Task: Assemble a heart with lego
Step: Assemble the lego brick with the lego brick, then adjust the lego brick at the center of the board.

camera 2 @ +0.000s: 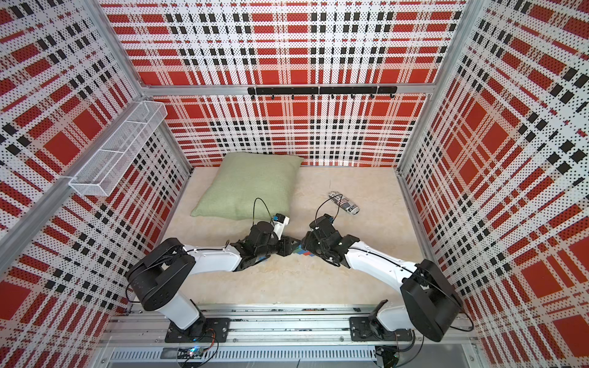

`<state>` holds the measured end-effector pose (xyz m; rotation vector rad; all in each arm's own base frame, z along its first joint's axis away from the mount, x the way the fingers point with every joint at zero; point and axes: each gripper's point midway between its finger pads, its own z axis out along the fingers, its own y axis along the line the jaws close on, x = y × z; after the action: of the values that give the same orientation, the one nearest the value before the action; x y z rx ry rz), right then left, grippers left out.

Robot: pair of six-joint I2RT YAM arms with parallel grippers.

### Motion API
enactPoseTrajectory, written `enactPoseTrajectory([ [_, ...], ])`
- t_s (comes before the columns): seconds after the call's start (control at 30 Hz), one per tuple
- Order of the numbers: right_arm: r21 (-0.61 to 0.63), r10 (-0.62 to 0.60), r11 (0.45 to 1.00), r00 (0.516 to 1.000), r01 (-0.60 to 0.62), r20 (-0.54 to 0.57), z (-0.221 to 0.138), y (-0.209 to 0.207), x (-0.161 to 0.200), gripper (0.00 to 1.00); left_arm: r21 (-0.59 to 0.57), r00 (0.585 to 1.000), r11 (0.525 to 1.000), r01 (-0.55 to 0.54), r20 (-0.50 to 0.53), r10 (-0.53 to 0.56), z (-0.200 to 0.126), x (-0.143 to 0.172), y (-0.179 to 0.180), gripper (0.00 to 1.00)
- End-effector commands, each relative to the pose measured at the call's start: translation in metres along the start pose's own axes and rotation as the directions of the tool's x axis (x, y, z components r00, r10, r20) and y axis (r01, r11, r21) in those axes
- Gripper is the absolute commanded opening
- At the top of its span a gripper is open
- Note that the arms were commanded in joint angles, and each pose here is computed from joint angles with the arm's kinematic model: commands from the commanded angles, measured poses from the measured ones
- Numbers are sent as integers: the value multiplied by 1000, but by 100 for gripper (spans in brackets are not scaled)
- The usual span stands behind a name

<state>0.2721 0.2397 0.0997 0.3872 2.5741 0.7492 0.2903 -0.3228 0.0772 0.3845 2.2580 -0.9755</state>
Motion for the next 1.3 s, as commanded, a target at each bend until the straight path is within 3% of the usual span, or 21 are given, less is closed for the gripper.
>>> enactPoseTrajectory([
  [0.0,0,-24,1000,999,24,36,-4,7,-13,61,-35,998,999,-12,-61,9,5,17,9,44],
  [0.4,42,-60,997,998,59,18,8,-3,-11,61,-47,998,999,-18,-65,15,6,16,10,44],
  [0.47,32,-61,998,998,60,22,10,-3,-12,54,-48,997,999,-20,-70,16,6,18,10,43],
  [0.6,15,-63,998,998,63,14,13,-1,-10,52,-53,997,998,-20,-75,16,7,19,11,43],
  [0.7,1,-59,998,998,59,15,13,1,-9,45,-58,997,998,-21,-72,16,7,18,12,43],
  [1.0,-88,-22,996,1000,22,7,11,15,-7,38,-58,998,998,-28,-56,25,5,11,9,43],
  [1.13,-128,18,992,1000,-16,20,8,22,-10,37,-84,999,996,-37,-27,35,-3,-6,8,43],
  [1.27,-205,49,978,998,-38,45,1,34,-16,38,-94,997,995,-34,71,41,-29,-38,-2,43],
])
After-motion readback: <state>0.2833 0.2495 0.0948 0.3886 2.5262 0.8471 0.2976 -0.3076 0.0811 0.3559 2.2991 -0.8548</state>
